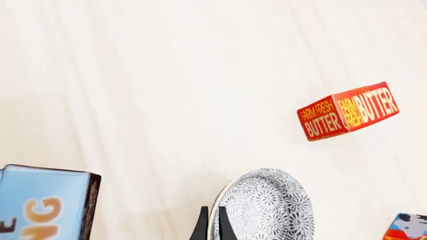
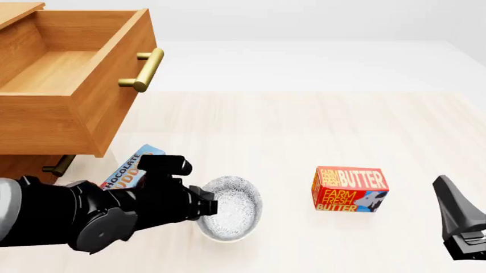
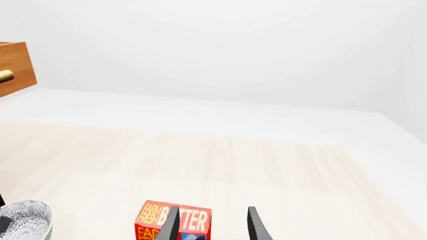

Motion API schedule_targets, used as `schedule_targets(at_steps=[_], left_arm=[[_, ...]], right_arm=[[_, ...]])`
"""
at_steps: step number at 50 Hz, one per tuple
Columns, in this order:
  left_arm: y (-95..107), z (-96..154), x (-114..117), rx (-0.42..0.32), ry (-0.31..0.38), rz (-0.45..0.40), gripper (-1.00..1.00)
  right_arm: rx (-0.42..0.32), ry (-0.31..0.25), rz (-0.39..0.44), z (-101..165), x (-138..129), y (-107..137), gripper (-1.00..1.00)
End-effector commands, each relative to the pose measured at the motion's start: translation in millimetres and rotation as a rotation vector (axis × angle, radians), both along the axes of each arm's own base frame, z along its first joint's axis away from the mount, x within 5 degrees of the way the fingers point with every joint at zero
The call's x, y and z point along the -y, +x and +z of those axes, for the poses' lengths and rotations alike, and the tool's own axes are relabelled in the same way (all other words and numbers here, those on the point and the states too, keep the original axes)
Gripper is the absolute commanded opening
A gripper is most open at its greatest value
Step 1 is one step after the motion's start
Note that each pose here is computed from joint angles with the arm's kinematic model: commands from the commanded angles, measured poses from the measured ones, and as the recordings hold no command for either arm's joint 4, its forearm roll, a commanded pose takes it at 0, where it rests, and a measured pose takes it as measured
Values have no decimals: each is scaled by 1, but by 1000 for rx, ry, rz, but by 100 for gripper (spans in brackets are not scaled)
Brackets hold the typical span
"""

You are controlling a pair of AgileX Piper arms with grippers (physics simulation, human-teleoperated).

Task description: Put the bowl in the top drawer of the cabinet.

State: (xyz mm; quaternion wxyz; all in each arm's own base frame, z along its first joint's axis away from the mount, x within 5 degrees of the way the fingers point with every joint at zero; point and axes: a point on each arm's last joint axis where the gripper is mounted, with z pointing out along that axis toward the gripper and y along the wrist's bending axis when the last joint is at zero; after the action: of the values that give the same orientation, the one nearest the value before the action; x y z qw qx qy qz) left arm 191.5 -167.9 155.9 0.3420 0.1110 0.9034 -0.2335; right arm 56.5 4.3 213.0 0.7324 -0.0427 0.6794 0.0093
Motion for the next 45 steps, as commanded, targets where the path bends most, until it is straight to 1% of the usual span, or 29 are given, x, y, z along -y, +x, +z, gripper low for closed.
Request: schedule_targets(at_steps=[1,19,21,22,23,24,25,26,29,32,35,42,44,45], left_arm=[[-1,17,-2,46,5,-23,-100],[-9,38,-5,103,12,-70,-100],[-8,40,-6,117,24,-80,-100],[-6,43,-7,143,44,-96,-100],[-6,43,-7,143,44,-96,-100],[-6,45,-8,164,61,-112,-100],[-11,45,-6,145,40,-110,-100],[-13,46,-6,144,33,-111,-100],[-11,52,-8,174,53,-125,-100],[-14,54,-8,172,46,-128,-100],[-18,63,-9,189,38,-141,-100],[-24,71,-10,206,29,-156,-100],[-25,76,-12,241,46,-179,-100],[-27,77,-11,242,42,-184,-100]], right_arm=[[-1,1,0,0,0,0,100],[-2,0,0,0,0,0,100],[-1,0,0,0,0,0,100],[-1,0,0,0,0,0,100],[-1,0,0,0,0,0,100],[-1,0,0,0,0,0,100],[-1,0,0,0,0,0,100],[-1,0,0,0,0,0,100],[-1,0,1,0,0,0,100],[0,1,1,0,0,0,100],[1,0,2,0,0,0,100],[3,-1,3,0,0,0,100],[3,-2,4,1,0,0,100],[4,-2,4,1,0,0,100]])
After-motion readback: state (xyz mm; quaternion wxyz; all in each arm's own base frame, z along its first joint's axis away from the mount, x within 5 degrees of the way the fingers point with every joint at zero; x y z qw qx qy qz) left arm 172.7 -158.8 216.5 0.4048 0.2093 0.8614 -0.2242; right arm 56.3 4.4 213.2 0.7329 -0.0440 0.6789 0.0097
